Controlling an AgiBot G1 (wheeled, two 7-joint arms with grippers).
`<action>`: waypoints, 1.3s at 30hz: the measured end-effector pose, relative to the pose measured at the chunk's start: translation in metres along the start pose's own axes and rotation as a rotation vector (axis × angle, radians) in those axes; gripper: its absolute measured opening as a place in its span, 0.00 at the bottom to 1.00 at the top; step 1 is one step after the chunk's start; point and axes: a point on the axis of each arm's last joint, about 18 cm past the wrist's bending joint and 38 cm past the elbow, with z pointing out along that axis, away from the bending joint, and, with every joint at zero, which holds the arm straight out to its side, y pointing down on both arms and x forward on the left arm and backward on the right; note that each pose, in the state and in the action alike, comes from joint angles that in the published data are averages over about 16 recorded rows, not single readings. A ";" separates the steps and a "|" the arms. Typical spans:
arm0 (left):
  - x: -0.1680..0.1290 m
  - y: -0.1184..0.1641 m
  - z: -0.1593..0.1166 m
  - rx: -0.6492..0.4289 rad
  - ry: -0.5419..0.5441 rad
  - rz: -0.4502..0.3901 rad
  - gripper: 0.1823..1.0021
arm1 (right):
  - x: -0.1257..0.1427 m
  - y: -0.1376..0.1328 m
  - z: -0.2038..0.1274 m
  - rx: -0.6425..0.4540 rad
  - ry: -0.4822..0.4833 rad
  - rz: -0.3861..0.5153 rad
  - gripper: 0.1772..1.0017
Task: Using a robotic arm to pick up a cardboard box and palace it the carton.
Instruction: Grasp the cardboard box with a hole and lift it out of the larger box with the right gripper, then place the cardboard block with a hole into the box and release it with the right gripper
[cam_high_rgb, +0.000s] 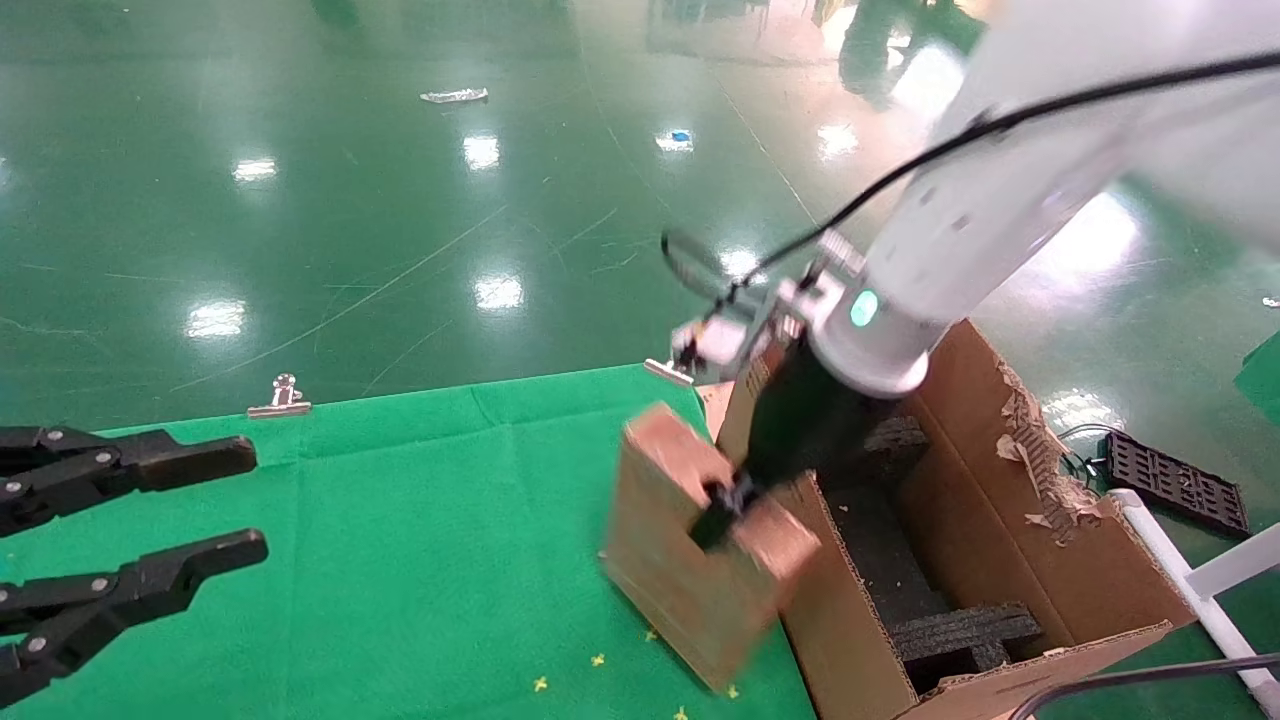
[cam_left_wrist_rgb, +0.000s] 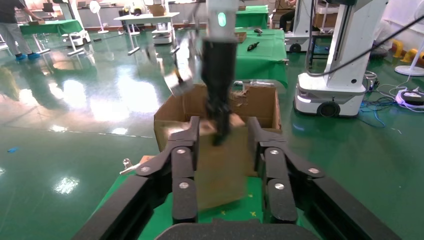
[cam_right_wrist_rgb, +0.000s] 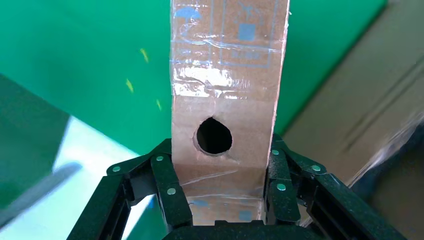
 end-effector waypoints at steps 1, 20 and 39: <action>0.000 0.000 0.000 0.000 0.000 0.000 0.43 | 0.004 -0.002 -0.008 0.034 0.005 -0.009 0.29; 0.000 0.000 0.000 0.000 0.000 0.000 0.06 | 0.125 0.040 -0.155 0.377 0.337 0.131 0.18; 0.000 0.000 0.000 0.000 0.000 0.000 0.07 | 0.190 0.137 -0.082 0.080 0.329 0.416 0.18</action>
